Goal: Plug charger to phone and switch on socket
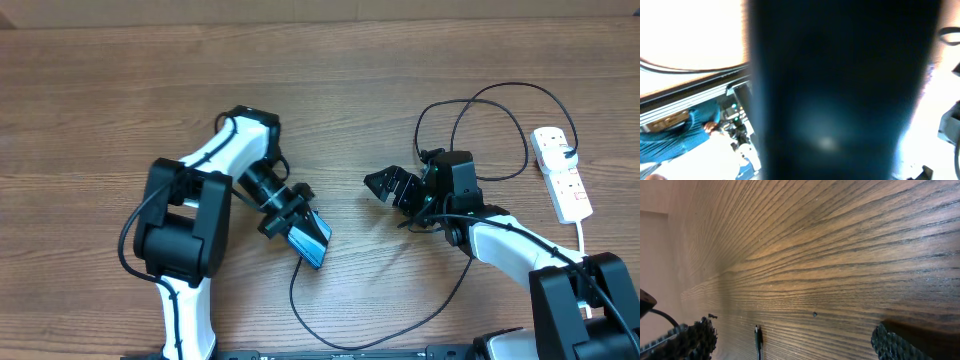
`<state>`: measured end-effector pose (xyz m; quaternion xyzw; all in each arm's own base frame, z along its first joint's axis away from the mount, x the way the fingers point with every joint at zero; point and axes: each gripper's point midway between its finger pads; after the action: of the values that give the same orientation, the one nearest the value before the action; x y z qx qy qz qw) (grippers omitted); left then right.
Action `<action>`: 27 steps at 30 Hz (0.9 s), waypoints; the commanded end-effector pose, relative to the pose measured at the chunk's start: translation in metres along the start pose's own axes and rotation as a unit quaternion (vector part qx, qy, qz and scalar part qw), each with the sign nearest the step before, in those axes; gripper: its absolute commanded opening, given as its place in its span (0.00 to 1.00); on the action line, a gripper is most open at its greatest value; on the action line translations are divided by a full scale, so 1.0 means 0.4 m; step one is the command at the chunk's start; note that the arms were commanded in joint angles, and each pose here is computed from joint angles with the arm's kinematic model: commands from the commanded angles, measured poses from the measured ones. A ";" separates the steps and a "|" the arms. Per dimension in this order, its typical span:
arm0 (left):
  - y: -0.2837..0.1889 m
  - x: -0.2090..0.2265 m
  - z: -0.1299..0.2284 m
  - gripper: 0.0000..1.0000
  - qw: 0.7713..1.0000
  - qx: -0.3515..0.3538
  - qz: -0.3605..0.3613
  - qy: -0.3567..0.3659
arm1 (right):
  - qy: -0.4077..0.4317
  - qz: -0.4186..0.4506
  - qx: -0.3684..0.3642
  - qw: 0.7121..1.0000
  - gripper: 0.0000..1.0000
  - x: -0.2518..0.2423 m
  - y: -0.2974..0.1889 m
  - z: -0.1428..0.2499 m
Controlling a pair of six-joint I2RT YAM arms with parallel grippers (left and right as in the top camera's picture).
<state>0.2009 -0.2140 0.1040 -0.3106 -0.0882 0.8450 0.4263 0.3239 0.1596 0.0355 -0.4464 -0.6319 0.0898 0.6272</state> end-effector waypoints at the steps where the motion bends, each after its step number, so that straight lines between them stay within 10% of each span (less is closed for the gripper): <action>1: 0.027 -0.034 0.032 0.04 1.000 0.007 -0.006 -0.015 | -0.001 0.006 -0.008 1.000 1.00 -0.008 0.001 -0.010; 27: 0.203 -0.046 0.121 0.04 0.980 0.043 -0.117 -0.157 | -0.001 0.006 -0.008 1.000 1.00 -0.008 0.001 -0.010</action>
<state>0.1285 -0.2639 0.1040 -0.1462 -0.1578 0.8226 0.5263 0.3246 0.1587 0.0351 -0.4494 -0.6310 0.0898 0.6259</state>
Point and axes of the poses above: each gripper's point midway between its finger pads, its own y axis out along the fingers, its own x axis along the line the jaws close on, z = x × y
